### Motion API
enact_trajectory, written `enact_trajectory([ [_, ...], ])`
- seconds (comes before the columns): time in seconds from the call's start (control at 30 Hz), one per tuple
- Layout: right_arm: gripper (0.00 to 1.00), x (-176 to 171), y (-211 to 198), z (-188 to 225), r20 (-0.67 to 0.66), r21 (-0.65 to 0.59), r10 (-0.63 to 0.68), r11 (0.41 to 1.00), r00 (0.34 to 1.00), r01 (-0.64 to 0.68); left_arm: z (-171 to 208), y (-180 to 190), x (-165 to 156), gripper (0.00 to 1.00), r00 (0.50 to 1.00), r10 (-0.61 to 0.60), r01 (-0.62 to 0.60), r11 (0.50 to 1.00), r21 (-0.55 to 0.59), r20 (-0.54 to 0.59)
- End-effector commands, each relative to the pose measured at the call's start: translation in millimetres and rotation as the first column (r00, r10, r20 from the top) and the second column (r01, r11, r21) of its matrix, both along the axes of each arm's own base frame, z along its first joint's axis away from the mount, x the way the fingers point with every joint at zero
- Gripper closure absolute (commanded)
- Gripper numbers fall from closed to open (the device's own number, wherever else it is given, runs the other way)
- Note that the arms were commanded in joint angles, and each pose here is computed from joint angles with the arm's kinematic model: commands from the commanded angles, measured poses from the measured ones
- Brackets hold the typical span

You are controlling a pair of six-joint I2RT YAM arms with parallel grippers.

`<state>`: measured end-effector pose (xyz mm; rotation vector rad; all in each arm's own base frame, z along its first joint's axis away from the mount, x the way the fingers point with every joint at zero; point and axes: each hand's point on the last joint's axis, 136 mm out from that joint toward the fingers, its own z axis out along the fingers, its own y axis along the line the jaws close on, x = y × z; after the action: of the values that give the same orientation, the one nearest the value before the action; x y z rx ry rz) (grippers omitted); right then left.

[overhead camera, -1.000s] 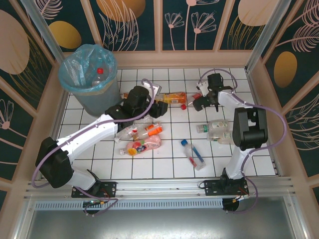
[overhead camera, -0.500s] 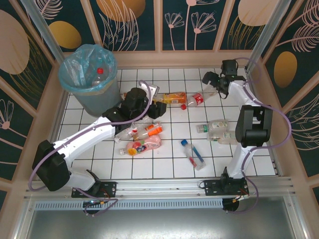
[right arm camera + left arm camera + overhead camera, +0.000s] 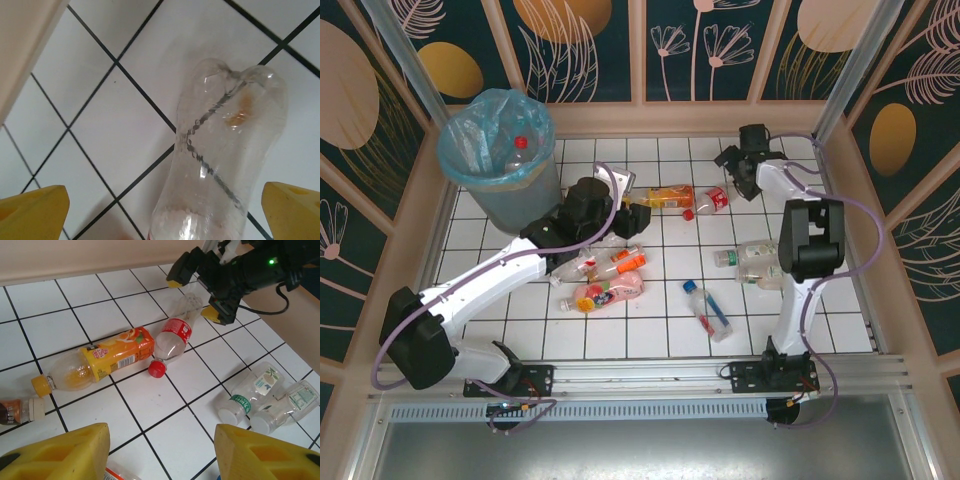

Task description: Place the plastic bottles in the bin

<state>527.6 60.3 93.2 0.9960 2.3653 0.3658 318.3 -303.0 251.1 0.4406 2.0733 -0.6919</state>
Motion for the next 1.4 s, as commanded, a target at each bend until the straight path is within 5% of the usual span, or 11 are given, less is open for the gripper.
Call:
enact_trajectory([
  [0.0,0.01,-12,-13,-26,-0.103,-0.070,-0.072,0.995,0.992,0.065,7,0,0,0.42,1.000,0.007,-0.007,1.000,-0.018,0.019],
  [0.17,0.09,-18,-13,-49,-0.153,-0.087,-0.074,0.994,0.986,0.061,7,2,-1,0.42,1.000,0.010,-0.009,1.000,-0.016,0.021],
  [0.5,0.44,-25,-17,-57,-0.149,-0.021,-0.049,0.999,0.988,0.046,6,2,0,0.42,1.000,0.014,-0.013,1.000,-0.012,0.020],
  [0.67,0.45,-36,-30,-35,-0.095,0.023,-0.084,0.996,0.992,0.087,18,9,4,0.42,0.996,0.034,-0.034,0.999,0.004,0.078],
  [0.87,0.46,-52,-23,17,0.023,0.147,-0.036,0.989,0.999,0.033,39,27,15,0.39,0.945,0.031,-0.079,0.987,0.137,0.326],
  [0.97,0.52,-61,-11,50,0.111,0.196,0.037,0.979,0.993,-0.059,59,20,0,0.35,0.873,-0.106,0.022,0.984,0.179,0.477],
  [1.13,0.62,-87,32,98,0.236,0.339,0.179,0.906,0.955,-0.253,83,7,-46,0.26,0.650,-0.354,0.224,0.935,0.276,0.673],
  [1.23,0.60,-109,67,114,0.269,0.401,0.264,0.844,0.926,-0.357,73,-5,-71,0.26,0.507,-0.519,0.324,0.855,0.405,0.688],
  [1.37,0.59,-136,109,123,0.278,0.418,0.362,0.788,0.889,-0.452,38,-22,-111,0.26,0.278,-0.735,0.411,0.673,0.615,0.619],
])
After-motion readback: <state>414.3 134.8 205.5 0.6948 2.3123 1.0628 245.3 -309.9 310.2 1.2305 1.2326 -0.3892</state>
